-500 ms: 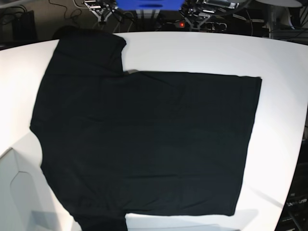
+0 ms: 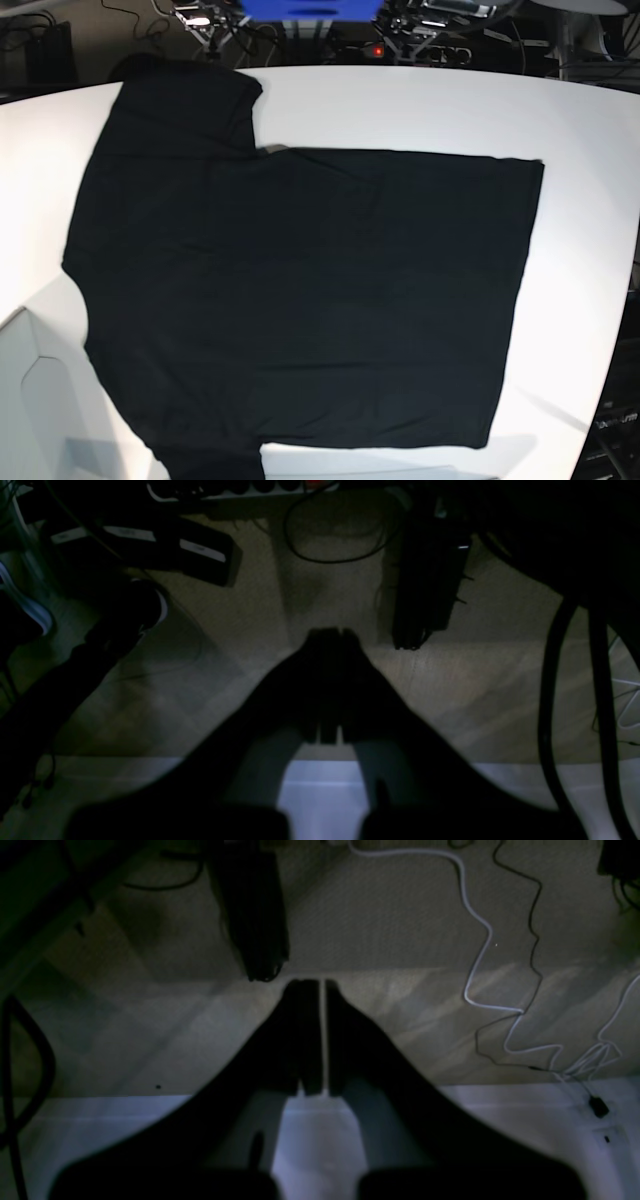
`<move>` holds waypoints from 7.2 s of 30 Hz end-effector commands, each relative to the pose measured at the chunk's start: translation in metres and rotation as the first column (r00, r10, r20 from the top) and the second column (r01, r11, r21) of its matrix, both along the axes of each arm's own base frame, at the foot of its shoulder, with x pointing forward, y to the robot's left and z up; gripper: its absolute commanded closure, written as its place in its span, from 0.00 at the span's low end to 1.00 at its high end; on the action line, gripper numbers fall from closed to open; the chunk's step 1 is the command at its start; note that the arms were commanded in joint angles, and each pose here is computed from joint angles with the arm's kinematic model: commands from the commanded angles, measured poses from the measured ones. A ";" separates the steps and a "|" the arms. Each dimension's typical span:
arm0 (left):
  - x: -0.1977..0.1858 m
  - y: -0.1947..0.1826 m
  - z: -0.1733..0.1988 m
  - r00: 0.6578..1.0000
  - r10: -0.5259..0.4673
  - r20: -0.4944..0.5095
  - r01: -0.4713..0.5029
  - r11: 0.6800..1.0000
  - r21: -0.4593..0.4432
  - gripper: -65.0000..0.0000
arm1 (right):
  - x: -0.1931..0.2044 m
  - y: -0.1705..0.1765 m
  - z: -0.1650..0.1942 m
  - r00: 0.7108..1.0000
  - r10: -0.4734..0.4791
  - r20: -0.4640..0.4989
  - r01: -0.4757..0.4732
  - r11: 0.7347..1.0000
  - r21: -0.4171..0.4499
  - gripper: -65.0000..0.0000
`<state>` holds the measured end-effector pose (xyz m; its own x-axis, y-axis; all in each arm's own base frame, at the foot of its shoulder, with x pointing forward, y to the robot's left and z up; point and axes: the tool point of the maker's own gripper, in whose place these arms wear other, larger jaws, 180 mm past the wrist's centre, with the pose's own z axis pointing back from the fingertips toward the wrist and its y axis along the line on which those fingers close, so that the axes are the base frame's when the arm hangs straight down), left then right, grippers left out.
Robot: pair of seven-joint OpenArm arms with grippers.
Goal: Fold the T-shirt properly
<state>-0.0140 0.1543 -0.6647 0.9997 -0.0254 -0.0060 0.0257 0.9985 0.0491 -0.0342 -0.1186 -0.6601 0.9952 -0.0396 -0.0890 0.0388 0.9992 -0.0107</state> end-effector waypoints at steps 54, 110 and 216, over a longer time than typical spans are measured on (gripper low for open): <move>-0.030 0.075 0.107 0.955 0.049 0.294 -0.055 0.998 0.010 1.00 | -0.045 -0.007 0.101 0.979 0.008 0.204 -0.007 1.000 -0.006 1.00; 0.223 0.190 0.267 0.456 0.200 0.867 -0.328 0.944 -0.046 0.41 | 0.129 -0.074 0.266 0.768 0.090 0.634 0.029 0.984 -0.175 0.60; 0.293 0.162 0.362 0.180 0.173 0.968 -0.255 0.959 -0.124 1.00 | 0.320 -0.143 0.365 0.384 0.185 0.905 0.187 0.944 -0.272 1.00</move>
